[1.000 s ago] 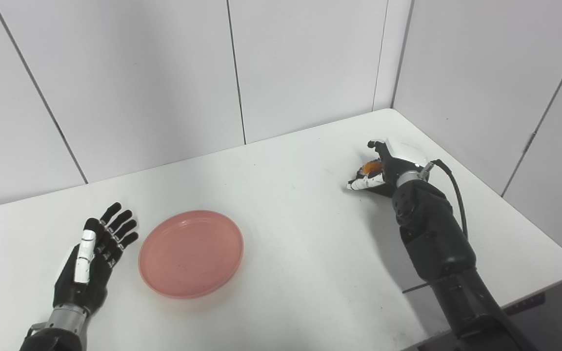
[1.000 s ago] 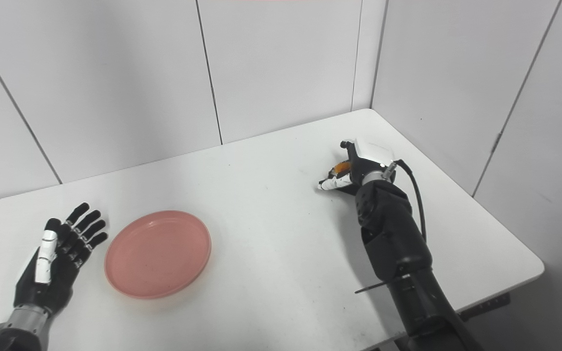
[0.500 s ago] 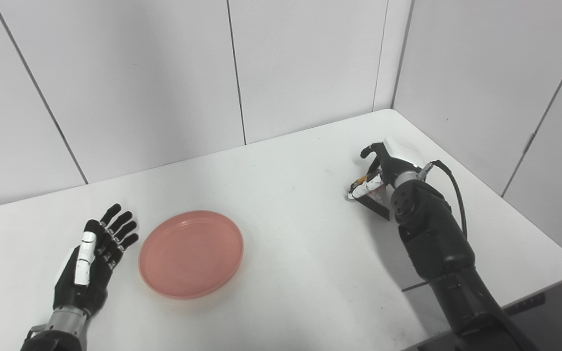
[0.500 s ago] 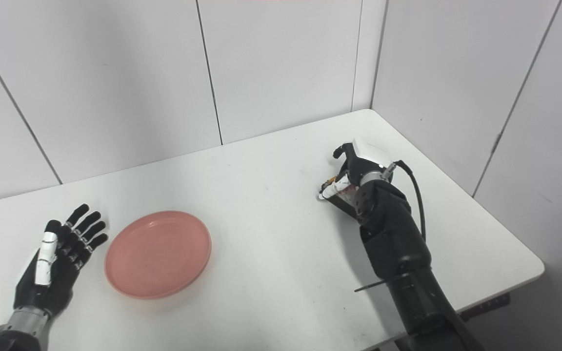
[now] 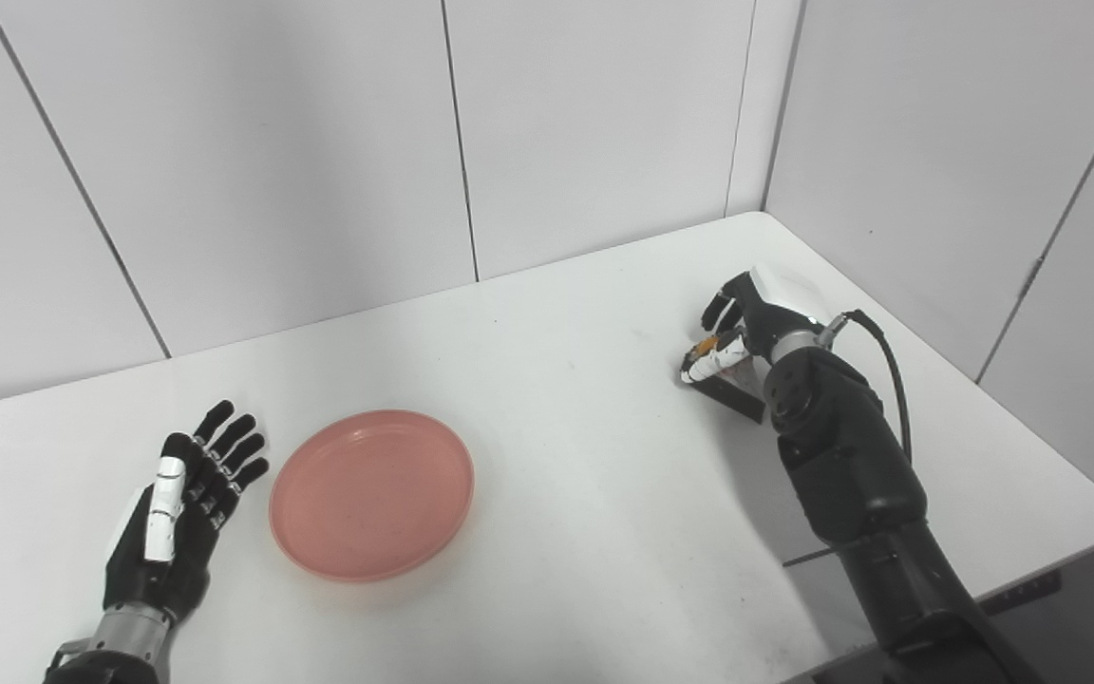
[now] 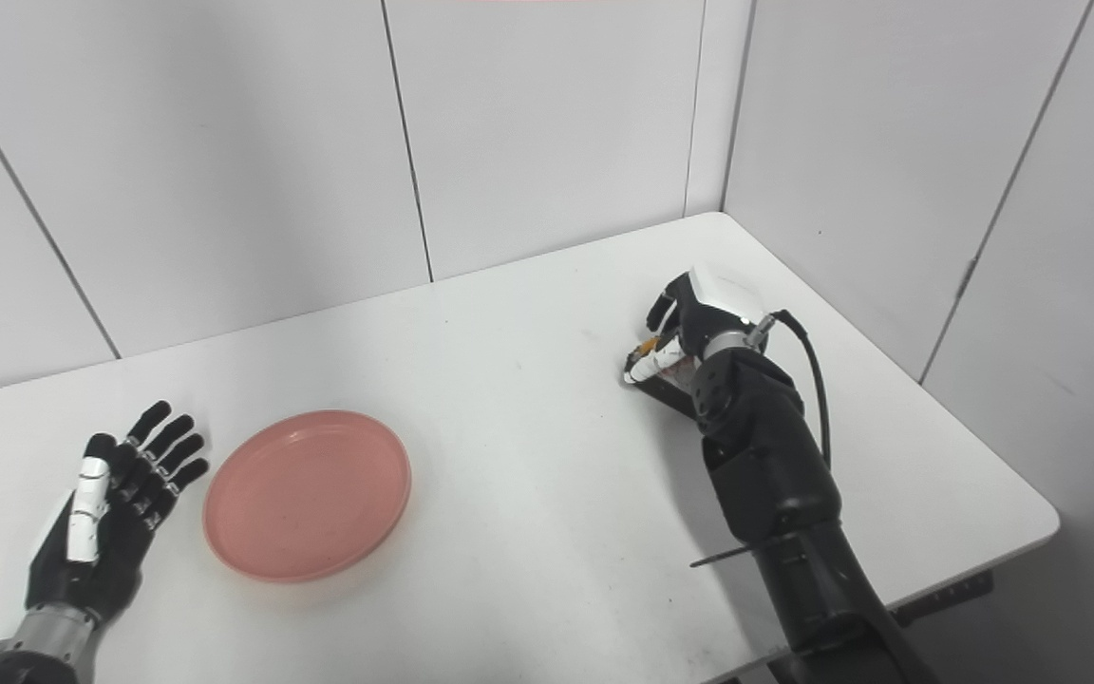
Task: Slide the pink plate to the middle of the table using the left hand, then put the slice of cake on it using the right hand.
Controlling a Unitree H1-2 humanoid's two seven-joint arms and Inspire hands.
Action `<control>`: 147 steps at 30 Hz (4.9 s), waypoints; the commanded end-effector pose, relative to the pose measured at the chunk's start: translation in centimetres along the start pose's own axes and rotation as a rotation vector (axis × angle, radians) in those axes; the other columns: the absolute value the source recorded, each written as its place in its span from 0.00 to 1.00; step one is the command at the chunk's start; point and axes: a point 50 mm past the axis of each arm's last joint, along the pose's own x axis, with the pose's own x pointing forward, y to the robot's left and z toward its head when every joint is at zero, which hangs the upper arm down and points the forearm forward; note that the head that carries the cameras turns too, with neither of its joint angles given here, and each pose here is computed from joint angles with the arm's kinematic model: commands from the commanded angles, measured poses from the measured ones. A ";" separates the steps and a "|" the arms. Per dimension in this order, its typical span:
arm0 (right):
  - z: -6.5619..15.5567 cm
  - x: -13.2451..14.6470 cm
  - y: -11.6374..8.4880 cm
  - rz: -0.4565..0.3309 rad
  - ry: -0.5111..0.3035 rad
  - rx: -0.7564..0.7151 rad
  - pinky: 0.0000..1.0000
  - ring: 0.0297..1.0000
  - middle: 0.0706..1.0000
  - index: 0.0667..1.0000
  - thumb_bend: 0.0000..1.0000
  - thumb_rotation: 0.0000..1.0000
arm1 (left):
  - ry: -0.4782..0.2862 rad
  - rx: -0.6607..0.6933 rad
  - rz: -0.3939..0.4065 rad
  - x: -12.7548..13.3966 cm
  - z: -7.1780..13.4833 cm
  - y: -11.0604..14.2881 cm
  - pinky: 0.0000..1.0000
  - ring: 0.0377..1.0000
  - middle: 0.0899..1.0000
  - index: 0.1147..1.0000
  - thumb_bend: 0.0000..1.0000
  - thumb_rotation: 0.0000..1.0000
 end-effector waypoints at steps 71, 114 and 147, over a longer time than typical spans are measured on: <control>15.7 -8.2 5.8 0.305 -0.793 0.200 0.11 0.14 0.42 0.44 0.52 0.00 | 0.031 0.081 0.032 1.7 -2.7 -14.4 0.99 0.98 0.98 0.99 0.58 1.00; 16.2 -6.9 12.1 0.382 -0.874 0.038 0.33 0.41 0.43 0.47 0.52 0.00 | 0.004 0.065 0.043 1.6 -2.3 -15.4 0.99 0.99 0.99 0.99 0.58 1.00; 9.9 -10.3 8.7 0.224 -0.837 0.550 0.98 1.00 1.00 1.00 0.64 0.91 | -0.014 0.110 0.071 -0.5 -0.8 -12.8 1.00 0.98 0.99 0.99 0.63 1.00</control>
